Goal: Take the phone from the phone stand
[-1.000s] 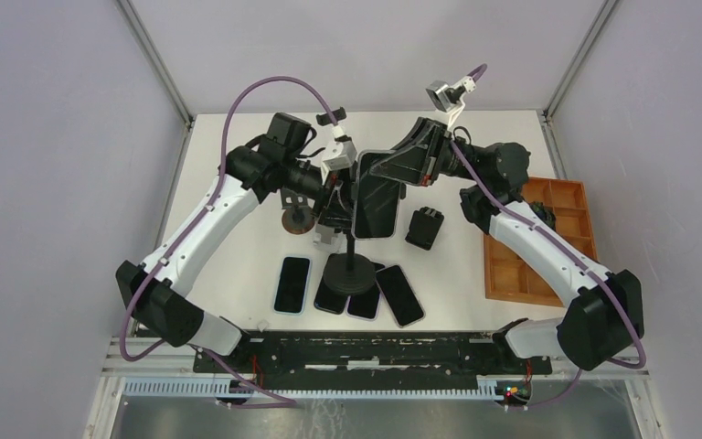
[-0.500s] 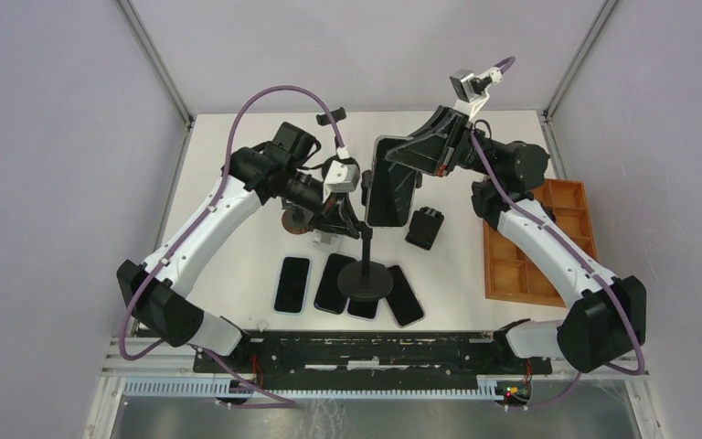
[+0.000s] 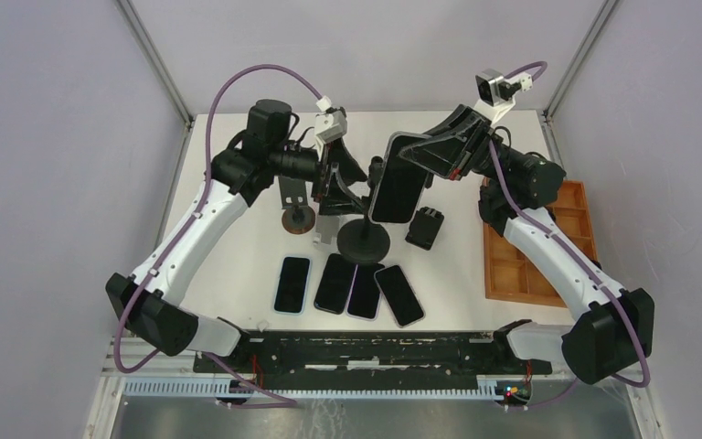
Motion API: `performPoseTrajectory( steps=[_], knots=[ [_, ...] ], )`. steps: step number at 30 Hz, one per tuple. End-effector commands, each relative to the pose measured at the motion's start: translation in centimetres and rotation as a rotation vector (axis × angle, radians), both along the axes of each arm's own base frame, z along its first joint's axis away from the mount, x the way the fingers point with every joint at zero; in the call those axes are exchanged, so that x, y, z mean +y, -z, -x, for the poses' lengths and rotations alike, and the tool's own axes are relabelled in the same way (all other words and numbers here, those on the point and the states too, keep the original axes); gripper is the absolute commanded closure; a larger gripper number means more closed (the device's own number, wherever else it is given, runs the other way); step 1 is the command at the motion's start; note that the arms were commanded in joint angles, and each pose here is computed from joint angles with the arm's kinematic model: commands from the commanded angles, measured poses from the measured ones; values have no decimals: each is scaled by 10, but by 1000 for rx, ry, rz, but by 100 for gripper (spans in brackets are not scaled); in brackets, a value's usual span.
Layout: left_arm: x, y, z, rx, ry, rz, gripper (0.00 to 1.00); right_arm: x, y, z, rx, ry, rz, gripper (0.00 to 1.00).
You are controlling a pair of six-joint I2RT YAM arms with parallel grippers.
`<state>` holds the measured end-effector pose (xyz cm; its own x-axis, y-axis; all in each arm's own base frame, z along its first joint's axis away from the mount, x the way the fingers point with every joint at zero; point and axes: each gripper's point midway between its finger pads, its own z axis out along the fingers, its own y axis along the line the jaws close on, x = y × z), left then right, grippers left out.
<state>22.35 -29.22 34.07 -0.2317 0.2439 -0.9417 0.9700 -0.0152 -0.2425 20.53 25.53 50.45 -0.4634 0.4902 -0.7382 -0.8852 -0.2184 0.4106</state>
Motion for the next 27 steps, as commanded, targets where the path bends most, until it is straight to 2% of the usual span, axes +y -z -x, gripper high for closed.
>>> performPoseTrajectory(
  steps=[1,7,13,24,27],
  knots=[
    [-11,-50,-3,21,-30,142,0,-17,-43,34,-89,-10,-175,100],
    [-18,-70,26,5,124,207,0,-11,-41,32,-70,-16,-169,100],
    [-15,-56,62,-44,283,196,0,-7,-38,31,-59,-25,-165,100],
    [-18,-61,60,-123,272,169,0,8,-33,25,-33,-39,-148,100],
    [-18,-59,58,-150,255,169,8,12,-33,26,-27,-52,-143,100]
  ],
)
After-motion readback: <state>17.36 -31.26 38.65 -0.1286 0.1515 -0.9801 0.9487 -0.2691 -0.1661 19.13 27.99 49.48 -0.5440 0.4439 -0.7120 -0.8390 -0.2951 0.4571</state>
